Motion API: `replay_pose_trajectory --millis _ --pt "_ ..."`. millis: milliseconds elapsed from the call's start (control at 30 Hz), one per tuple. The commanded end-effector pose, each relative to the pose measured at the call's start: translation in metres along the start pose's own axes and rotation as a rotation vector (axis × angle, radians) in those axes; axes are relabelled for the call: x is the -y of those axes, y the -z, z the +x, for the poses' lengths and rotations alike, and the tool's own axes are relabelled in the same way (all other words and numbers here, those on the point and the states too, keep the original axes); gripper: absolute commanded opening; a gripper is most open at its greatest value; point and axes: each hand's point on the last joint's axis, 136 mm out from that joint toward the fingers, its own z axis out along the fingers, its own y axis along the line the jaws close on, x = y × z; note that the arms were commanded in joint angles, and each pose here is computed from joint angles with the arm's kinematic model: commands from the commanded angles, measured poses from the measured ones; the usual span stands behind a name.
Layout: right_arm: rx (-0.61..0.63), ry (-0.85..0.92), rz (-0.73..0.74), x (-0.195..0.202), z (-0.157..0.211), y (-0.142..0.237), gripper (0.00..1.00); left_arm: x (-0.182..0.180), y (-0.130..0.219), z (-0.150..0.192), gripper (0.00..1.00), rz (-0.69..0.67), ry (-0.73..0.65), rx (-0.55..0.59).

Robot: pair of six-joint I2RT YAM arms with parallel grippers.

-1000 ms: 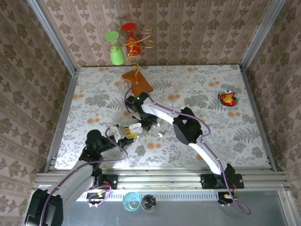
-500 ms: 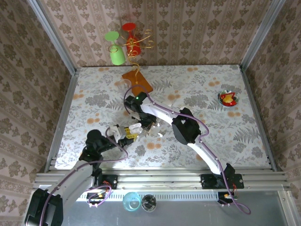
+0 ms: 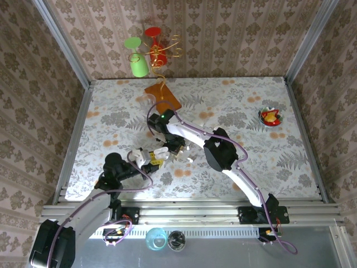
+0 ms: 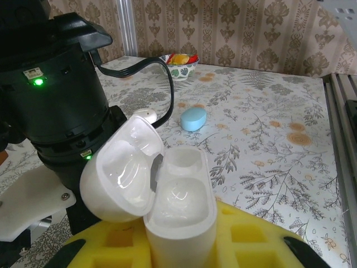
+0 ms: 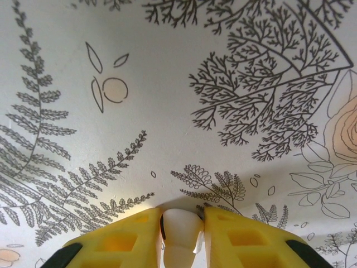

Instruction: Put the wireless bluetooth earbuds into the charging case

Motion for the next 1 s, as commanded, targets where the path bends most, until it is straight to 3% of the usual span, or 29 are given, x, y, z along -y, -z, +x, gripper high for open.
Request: replay_pose_trajectory --millis 0,367,667,967 --pt "0.096 -0.058 0.016 0.012 -0.009 0.017 0.27 -0.003 0.000 -0.002 0.01 -0.014 -0.033 0.004" --pt "0.449 -0.215 -0.041 0.035 -0.018 0.076 0.26 -0.007 0.000 -0.007 0.01 -0.035 -0.034 0.022" --pt "0.889 -0.284 -0.155 0.044 -0.012 0.150 0.26 -0.015 -0.004 -0.017 0.01 -0.048 -0.023 0.051" --pt "1.297 -0.304 -0.325 0.045 0.021 0.224 0.23 -0.030 -0.019 -0.033 0.01 -0.051 -0.008 0.114"
